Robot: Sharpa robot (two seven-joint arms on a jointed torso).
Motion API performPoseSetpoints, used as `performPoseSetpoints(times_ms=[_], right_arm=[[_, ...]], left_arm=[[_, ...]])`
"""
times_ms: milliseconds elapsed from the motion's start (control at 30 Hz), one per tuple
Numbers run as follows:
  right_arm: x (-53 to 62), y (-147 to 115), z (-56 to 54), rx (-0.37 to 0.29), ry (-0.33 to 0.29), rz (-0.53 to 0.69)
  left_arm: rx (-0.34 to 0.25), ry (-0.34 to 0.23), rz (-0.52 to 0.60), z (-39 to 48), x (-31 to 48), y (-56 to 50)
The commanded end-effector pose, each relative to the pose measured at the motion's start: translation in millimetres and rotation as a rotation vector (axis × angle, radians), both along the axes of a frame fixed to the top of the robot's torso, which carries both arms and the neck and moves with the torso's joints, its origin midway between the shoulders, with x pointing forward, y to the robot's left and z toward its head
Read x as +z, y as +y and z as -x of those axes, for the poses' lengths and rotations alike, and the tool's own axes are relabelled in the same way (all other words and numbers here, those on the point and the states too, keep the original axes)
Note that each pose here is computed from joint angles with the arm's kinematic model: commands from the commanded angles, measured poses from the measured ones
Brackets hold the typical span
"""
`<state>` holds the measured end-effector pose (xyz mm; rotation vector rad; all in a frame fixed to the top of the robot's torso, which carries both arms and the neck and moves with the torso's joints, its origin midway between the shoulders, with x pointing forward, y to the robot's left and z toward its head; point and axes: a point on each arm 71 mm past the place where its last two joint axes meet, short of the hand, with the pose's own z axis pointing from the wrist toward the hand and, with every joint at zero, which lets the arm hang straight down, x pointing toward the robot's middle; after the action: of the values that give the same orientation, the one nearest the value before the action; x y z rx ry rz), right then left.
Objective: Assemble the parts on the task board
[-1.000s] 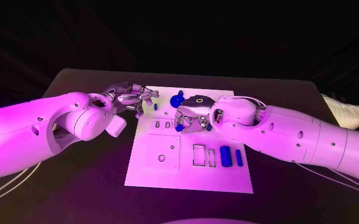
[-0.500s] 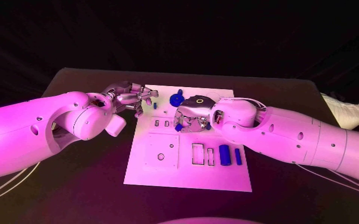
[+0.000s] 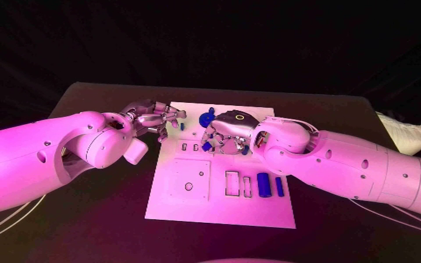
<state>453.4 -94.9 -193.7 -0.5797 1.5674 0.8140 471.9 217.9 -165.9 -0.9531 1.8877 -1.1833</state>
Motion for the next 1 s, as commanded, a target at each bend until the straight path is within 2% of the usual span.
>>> performPoseSetpoints(times_ms=[33, 200, 433, 700, 1000], right_arm=[[6.5, -5, -0.5, -0.052, 0.011, -0.078], [14.9, -14, 2.3, -0.085, 0.020, -0.107], [27.3, -24, 9.6, -0.117, 0.014, -0.129], [33.9, -27, 13.7, -0.146, 0.010, -0.151], [35.6, -24, 15.8, -0.157, 0.015, -0.157]], left_arm=[[-0.026, -0.007, -0.024, 1.9, -1.5, -1.4], [-0.043, -0.008, -0.070, 5.5, -9.5, -2.6], [-0.105, -0.029, -0.163, 13.1, -19.6, -10.7], [-0.144, -0.042, -0.194, 17.9, -21.9, -21.0], [-0.168, -0.052, -0.189, 21.7, -21.5, -33.0]])
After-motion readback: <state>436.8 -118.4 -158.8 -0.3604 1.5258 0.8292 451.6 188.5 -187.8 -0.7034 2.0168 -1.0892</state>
